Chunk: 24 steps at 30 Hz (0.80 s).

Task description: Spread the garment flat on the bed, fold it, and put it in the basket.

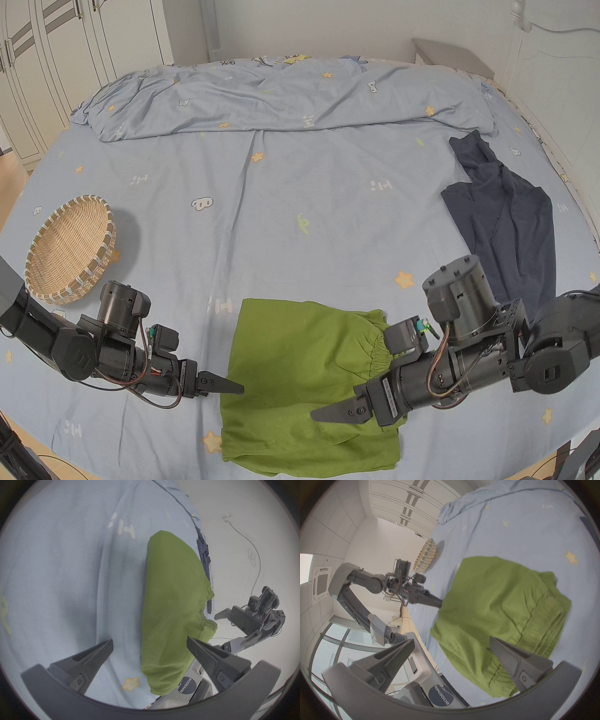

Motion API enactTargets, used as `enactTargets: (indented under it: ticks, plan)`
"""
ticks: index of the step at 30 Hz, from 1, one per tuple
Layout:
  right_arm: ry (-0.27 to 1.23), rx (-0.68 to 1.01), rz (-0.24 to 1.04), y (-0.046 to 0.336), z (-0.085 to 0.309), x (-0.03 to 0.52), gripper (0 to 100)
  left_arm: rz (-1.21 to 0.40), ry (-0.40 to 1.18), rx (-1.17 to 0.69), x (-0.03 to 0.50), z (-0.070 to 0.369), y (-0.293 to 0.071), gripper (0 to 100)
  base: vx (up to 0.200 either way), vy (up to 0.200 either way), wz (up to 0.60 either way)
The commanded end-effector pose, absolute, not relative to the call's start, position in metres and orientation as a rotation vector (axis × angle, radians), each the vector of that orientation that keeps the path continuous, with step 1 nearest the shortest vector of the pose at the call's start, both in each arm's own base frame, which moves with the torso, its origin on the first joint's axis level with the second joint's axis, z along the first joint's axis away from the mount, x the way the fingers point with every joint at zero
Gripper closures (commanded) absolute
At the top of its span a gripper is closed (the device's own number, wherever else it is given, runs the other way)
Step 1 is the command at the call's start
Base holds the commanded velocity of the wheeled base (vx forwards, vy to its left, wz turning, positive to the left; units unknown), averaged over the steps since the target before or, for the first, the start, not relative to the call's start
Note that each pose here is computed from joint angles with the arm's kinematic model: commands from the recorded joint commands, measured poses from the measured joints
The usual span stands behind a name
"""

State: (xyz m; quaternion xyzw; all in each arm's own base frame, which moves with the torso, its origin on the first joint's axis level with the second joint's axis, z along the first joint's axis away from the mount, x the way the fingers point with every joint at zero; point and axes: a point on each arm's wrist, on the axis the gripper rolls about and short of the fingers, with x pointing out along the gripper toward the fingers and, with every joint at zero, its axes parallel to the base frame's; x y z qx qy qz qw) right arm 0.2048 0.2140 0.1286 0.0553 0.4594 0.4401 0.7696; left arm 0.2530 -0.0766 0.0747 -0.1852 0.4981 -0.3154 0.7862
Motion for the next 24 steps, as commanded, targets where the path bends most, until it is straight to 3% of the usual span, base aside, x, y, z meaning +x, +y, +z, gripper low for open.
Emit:
enactTargets:
  ticks: [1, 13, 24]
  plan:
    - [1.106, 0.094, 0.918, 0.207, 0.102, 0.196, 0, -0.703, 1.058, -0.391, 0.257, 0.073, -0.084, 0, 0.000, 0.000, 0.00]
    - [1.184, 0.139, 0.780, 0.170, 0.081, 0.206, 0, -0.784, 1.047, -0.385, 0.265, 0.054, -0.119, 0, 0.000, 0.000, 0.00]
    - [1.193, 0.143, 0.774, 0.167, 0.078, 0.204, 0, -0.826, 1.001, -0.458, 0.261, 0.051, -0.145, 0, 0.000, 0.000, 0.00]
